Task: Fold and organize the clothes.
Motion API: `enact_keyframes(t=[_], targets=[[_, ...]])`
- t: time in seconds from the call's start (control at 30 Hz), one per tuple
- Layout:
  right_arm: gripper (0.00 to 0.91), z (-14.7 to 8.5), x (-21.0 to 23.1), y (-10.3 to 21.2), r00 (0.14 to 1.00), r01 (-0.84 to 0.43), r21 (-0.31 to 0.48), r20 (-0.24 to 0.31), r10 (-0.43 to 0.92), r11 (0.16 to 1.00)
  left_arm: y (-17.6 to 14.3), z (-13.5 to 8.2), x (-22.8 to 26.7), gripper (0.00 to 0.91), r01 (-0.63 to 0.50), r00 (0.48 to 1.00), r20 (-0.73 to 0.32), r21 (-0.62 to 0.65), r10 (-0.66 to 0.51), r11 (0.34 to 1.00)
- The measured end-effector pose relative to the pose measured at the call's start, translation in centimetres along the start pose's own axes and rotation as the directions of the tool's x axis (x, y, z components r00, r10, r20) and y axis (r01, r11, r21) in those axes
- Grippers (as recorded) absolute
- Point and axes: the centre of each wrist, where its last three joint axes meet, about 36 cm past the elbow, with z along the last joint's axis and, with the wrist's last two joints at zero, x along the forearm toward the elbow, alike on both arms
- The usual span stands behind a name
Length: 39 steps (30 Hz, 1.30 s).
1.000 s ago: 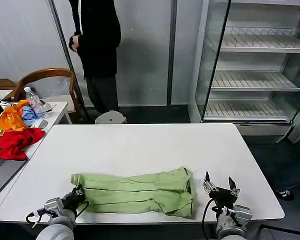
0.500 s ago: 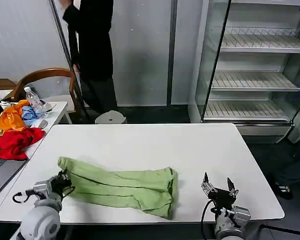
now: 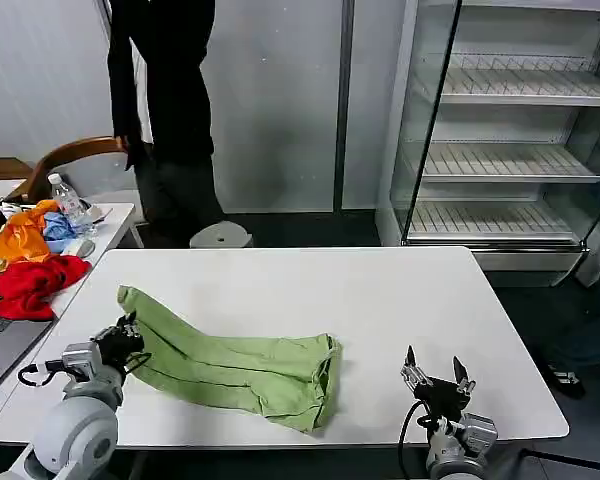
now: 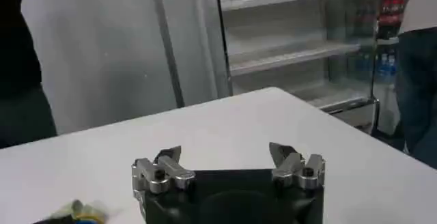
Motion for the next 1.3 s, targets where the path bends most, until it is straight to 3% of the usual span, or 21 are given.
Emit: enact_keyframes(t=[0.43,1.3], targets=[[0.907,-0.1,0.3,0.2,1.0,-0.007,0.012,0.006,0.007,1.0,-5.2,1.0,3.4,0.01,-0.136,0.991,0.01,0.081,0.135,0.987],[0.907,-0.6,0.8,0.2,0.999,-0.023,0.012,0.023,0.023,1.0,-13.5,1.9,6.5,0.01,-0.294,0.956,0.028,0.178,0.293,0.939]])
